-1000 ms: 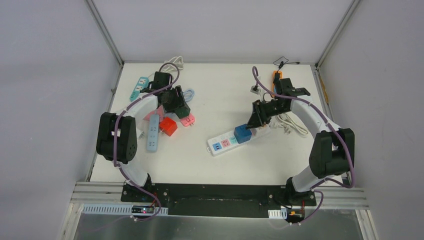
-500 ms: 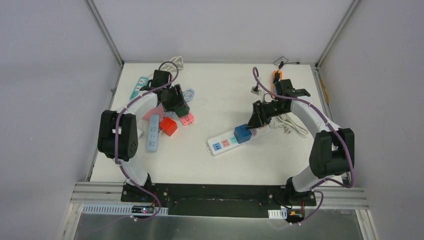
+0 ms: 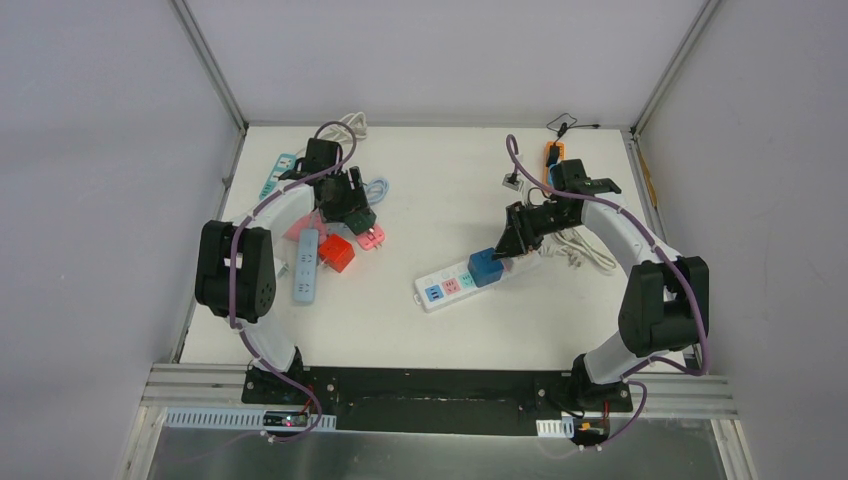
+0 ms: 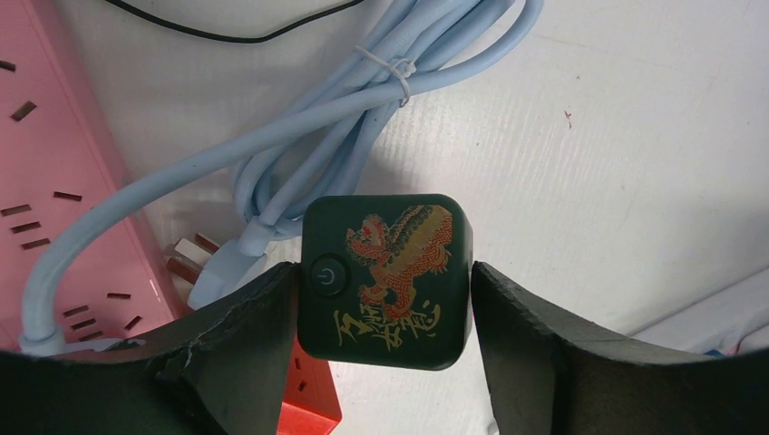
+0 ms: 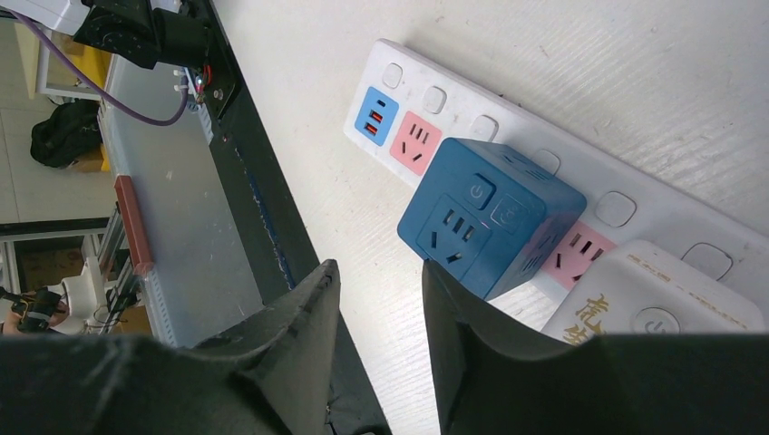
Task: Pull the plug off the socket
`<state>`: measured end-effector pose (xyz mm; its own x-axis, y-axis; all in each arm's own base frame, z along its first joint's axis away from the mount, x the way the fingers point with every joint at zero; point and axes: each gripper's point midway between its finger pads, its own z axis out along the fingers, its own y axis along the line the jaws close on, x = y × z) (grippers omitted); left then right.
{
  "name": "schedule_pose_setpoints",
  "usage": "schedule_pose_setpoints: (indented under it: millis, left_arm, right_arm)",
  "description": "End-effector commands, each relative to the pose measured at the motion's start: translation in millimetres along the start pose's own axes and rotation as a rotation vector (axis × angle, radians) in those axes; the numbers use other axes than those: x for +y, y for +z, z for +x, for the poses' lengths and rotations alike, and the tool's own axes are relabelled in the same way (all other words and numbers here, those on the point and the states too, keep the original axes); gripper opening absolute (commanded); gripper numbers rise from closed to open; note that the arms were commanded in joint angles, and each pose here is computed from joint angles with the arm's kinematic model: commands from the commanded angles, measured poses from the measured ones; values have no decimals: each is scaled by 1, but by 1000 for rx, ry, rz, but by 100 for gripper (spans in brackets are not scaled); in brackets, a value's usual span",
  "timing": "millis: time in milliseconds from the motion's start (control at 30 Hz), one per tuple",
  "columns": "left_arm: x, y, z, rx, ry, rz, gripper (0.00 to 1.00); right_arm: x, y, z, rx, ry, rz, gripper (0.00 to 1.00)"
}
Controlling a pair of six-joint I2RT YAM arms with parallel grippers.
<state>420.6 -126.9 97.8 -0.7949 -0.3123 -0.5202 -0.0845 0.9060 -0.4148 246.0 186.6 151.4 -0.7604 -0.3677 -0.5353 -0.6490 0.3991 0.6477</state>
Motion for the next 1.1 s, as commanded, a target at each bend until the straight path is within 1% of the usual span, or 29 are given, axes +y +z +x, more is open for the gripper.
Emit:
schedule_pose_setpoints:
  millis: [0,267,433,833,1067]
  left_arm:
    - [-5,-22,-32,-94,22,-5,70]
    - [-12,-31,-39,-119,3,12,73]
    - [-16,-44,-47,-154,3,18,73]
    - [-26,-85,-52,-227,23,58,73]
    - [-30,-114,-51,-293,83,89,75]
  right_arm:
    - [11,-8,-12,-55,-65,-10,42]
    - [11,-10,-12,-60,-66,-7,43]
    - [12,-10,-12,-61,-67,-7,43]
    - [12,-12,-13,-68,-69,-3,43]
    - [13,-15,-14,-74,-70,1,43]
